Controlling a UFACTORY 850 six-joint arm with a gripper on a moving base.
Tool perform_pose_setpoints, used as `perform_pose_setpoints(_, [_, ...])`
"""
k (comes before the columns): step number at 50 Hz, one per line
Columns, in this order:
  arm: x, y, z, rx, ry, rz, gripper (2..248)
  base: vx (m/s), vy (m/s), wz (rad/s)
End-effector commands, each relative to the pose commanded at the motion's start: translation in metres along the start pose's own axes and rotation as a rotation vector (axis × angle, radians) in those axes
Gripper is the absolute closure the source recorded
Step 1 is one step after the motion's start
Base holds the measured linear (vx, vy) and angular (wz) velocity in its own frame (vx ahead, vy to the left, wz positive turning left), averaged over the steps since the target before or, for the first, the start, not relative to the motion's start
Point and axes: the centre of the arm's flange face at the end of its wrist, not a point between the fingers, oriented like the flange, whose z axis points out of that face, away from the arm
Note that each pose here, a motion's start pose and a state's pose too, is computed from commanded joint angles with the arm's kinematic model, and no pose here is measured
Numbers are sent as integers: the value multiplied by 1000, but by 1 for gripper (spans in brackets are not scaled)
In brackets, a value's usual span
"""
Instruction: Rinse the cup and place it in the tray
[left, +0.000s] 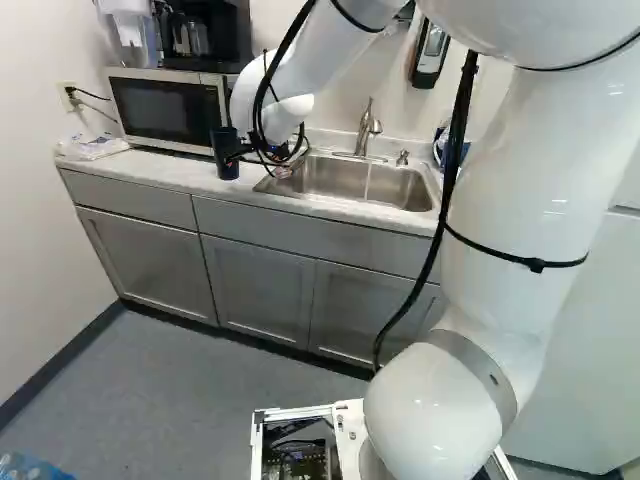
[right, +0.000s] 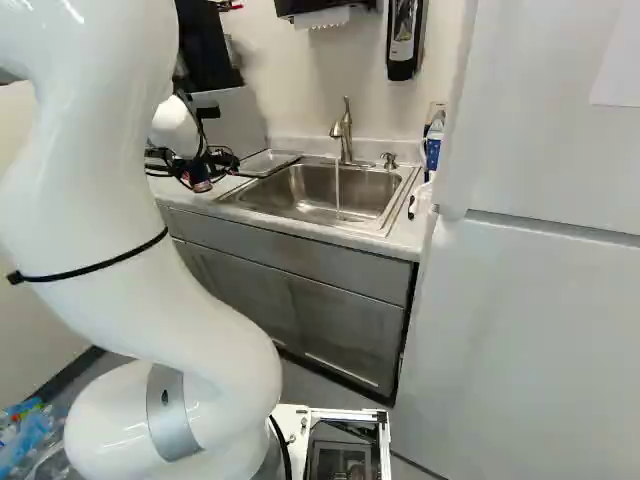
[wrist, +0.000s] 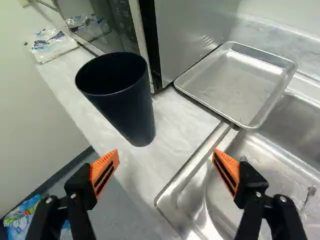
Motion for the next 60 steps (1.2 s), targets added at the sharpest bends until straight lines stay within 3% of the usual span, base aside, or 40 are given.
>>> perform_pose_setpoints(35, [-9, -6, 34, 12, 113, -44, 3, 0, 0, 0])
perform_pose_setpoints(60, [-15, -21, 58, 41, 207, -83, 3, 0, 0, 0])
